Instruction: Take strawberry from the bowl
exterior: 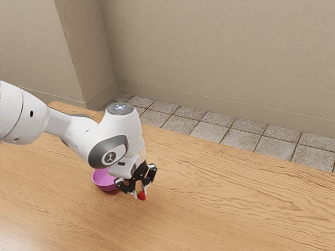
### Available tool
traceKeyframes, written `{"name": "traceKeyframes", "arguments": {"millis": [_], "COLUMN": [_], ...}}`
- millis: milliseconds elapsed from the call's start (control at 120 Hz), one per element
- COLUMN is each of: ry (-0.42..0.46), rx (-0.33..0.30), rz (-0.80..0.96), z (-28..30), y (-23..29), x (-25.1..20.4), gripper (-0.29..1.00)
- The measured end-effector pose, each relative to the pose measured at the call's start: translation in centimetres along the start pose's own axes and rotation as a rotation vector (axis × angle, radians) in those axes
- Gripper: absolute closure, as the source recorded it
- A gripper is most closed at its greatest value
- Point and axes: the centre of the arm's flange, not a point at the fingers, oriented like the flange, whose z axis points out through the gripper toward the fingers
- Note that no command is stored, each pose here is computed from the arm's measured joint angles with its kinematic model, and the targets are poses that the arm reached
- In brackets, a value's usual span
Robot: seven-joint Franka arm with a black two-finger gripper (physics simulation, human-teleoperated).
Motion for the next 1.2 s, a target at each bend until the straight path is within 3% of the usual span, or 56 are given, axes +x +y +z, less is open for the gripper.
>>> {"name": "traceKeyframes", "arguments": {"millis": [125, 325, 425, 517, 608, 675, 775, 950, 1200], "ry": [0.005, -0.004, -0.05, -0.091, -0.085, -0.071, -0.049, 0.011, 0.016], "rx": [-0.009, 0.016, 0.123, 0.249, 0.28, 0.298, 0.215, -0.004, -0.142], "rz": [-0.016, -0.038, -0.068, -0.144, -0.267, -0.413, -0.696, -1.061, -1.404], "z": [0.7, -0.7, -8.4, -21.2, -29.2, -35.8, -38.5, -36.2, -34.8], "y": [-0.1, -0.4, -1.0, -4.9, -5.2, -2.6, 3.5, 7.8, 9.1], "x": [-0.2, -0.4, -0.7, -2.5, -3.6, -5.5, -11.3, -14.6, -14.1], "gripper": [0.59, 0.24, 0.15, 0.1, 0.06, 0.05, 0.03, 0.01, 0.0]}}
